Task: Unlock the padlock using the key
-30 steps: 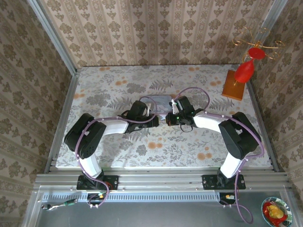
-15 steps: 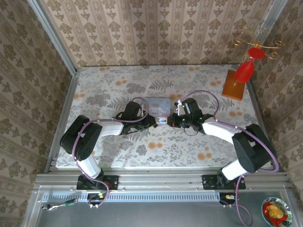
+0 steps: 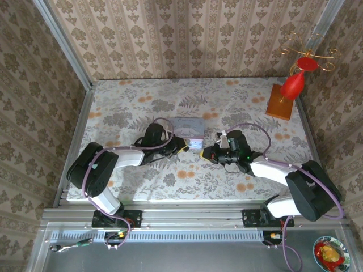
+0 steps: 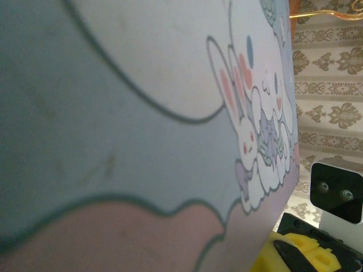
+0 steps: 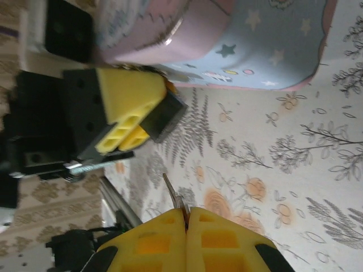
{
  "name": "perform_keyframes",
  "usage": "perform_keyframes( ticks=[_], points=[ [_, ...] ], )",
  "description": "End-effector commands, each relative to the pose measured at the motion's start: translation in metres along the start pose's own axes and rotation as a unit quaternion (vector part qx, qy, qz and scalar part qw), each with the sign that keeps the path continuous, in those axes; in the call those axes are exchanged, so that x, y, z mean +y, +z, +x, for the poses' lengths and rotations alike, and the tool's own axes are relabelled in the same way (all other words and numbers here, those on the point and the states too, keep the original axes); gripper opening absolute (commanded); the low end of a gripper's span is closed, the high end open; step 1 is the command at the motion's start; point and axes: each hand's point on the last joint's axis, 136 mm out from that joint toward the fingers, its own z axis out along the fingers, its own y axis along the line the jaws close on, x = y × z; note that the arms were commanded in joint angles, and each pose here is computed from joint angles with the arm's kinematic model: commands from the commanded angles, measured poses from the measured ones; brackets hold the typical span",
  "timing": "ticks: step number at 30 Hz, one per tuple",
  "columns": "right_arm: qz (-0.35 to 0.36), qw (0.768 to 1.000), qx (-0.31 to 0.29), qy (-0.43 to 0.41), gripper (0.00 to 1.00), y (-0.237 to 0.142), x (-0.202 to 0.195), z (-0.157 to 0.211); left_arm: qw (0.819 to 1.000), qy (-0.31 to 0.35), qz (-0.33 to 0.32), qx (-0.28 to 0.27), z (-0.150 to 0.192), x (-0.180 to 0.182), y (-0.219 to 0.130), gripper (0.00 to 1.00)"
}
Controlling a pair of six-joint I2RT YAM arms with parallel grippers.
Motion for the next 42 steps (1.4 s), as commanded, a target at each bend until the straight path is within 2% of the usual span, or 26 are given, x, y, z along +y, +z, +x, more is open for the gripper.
perform_keyframes(
  ticks=[1,8,22,42],
  points=[
    [-0.056,0.997,-0.044,0.026,0.0,-0.006,0.027,-0.014,0.996,-0.008,0.087,-0.018,-0.007,-0.044,-0.01,0.0],
    [-0.06,0.995,-0.046,0.063,0.0,-0.006,0.026,-0.014,0.991,-0.026,0.129,-0.029,-0.006,-0.063,-0.018,0.0],
    [-0.061,0.986,-0.033,0.15,0.0,0.005,0.009,-0.009,0.987,-0.035,0.15,-0.039,-0.003,-0.066,-0.021,0.0],
    [-0.086,0.984,-0.045,0.147,0.0,0.007,0.021,-0.013,0.987,-0.036,0.15,-0.036,0.0,-0.065,-0.016,0.0]
  ],
)
